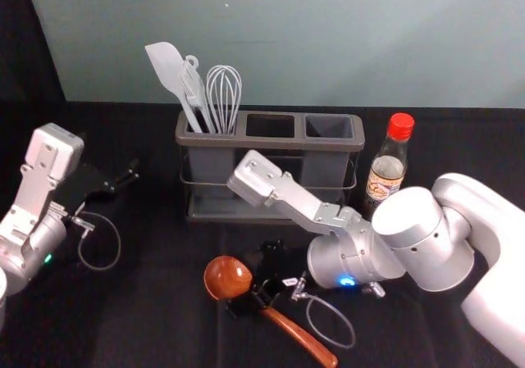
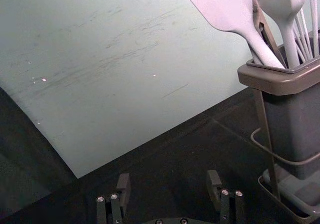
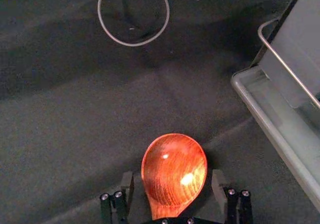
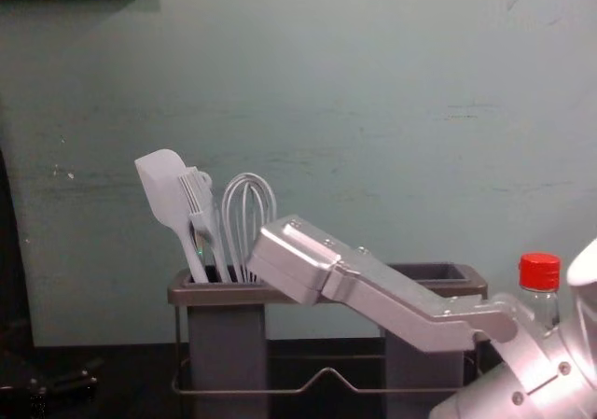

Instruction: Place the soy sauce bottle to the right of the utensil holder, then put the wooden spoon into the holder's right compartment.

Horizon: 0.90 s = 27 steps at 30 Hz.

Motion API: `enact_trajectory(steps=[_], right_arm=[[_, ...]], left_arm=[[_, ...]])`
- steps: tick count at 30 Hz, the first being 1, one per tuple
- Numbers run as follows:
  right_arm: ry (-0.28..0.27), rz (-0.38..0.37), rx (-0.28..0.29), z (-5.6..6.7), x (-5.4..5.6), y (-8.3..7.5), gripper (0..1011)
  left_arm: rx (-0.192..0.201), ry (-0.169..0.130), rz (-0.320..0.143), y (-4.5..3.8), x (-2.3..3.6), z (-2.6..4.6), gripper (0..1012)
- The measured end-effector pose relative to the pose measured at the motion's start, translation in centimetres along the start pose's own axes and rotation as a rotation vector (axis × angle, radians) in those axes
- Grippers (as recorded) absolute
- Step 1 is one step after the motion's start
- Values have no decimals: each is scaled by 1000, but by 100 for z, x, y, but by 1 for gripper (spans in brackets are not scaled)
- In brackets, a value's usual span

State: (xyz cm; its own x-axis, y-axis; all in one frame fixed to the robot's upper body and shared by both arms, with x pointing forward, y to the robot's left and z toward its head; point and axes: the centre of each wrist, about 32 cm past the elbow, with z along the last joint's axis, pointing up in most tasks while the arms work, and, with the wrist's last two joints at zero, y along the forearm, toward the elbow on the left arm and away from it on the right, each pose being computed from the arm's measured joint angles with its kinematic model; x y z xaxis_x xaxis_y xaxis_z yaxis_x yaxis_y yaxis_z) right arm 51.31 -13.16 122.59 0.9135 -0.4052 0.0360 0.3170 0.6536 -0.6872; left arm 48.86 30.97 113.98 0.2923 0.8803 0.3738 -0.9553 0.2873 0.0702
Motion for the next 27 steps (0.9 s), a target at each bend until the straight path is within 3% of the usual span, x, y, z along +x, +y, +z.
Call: enact_trajectory(steps=[6,7,11,19,27], right_arm=[[-19,-8,-5,39,-20,57,1004],[-45,-21,-17,73,-60,151,1004],[-45,-21,-15,70,-63,152,999],[-45,-20,-15,70,-63,150,840],[-44,-20,-15,69,-62,149,840]], left_arm=[[0,0,0,0,0,0,1005],[0,0,0,0,0,0,1005],[0,0,0,0,0,0,1005],[0,0,0,0,0,0,1005],[0,0,0,0,0,0,1005]])
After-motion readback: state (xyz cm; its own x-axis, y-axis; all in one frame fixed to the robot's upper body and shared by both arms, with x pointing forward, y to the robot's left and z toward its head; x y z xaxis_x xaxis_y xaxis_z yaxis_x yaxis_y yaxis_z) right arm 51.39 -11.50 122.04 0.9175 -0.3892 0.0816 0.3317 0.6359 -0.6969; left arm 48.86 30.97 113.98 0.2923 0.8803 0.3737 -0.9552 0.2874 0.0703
